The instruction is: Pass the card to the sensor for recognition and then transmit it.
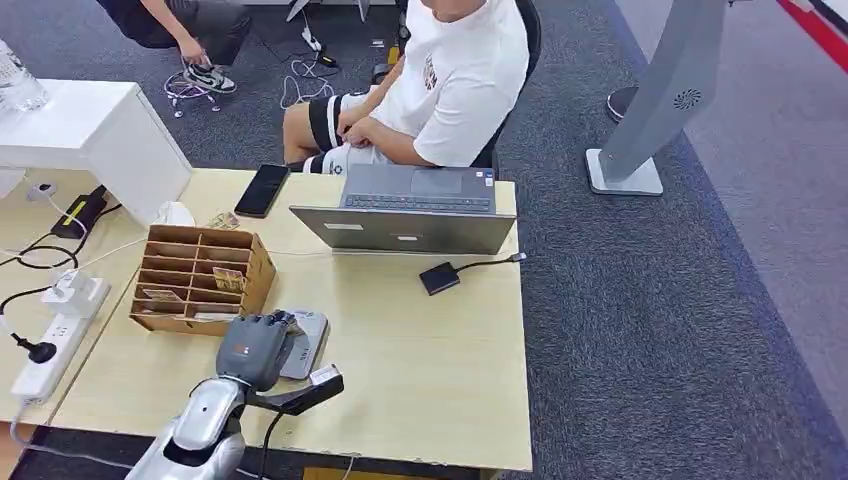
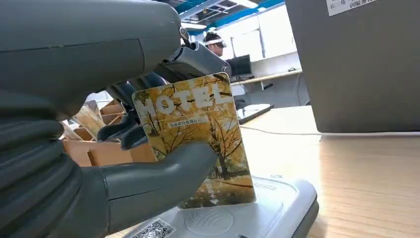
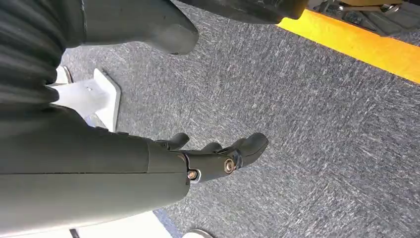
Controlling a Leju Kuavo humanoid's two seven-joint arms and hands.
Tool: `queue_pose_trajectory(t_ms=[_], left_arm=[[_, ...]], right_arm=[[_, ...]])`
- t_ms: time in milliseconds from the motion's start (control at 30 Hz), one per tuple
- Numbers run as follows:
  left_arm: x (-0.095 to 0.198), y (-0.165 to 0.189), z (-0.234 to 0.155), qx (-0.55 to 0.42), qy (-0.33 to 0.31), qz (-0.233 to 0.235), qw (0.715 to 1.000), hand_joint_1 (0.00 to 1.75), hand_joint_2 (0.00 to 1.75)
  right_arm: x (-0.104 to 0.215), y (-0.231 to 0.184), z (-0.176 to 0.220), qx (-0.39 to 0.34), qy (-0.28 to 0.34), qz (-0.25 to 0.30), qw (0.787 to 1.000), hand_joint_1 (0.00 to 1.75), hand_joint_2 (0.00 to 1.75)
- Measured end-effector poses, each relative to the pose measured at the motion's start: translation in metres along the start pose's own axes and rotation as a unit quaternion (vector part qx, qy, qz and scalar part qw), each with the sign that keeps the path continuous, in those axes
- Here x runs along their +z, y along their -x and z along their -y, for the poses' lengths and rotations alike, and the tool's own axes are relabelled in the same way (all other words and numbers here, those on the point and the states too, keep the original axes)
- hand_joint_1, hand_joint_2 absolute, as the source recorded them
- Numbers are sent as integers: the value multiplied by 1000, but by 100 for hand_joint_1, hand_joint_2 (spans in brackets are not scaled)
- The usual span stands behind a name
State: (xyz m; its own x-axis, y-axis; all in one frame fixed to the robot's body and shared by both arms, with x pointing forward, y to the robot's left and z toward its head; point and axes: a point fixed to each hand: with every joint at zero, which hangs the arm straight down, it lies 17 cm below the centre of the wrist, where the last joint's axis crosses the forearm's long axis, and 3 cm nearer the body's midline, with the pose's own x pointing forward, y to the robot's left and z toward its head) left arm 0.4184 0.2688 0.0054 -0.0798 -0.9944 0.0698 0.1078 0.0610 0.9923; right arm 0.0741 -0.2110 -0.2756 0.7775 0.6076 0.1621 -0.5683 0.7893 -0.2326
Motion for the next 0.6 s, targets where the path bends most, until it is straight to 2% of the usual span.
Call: queue_pose_trajectory(t_ms=[300, 600], left_arm=[[-2, 9, 5, -11, 17, -16, 1000, 175, 175], [-9, 9, -24, -21, -38, -9, 999, 175, 175]], right_arm=[[0, -1, 0, 6, 1, 2, 1000, 0, 175], [0, 0, 0, 6, 1, 1, 1000, 0, 175]])
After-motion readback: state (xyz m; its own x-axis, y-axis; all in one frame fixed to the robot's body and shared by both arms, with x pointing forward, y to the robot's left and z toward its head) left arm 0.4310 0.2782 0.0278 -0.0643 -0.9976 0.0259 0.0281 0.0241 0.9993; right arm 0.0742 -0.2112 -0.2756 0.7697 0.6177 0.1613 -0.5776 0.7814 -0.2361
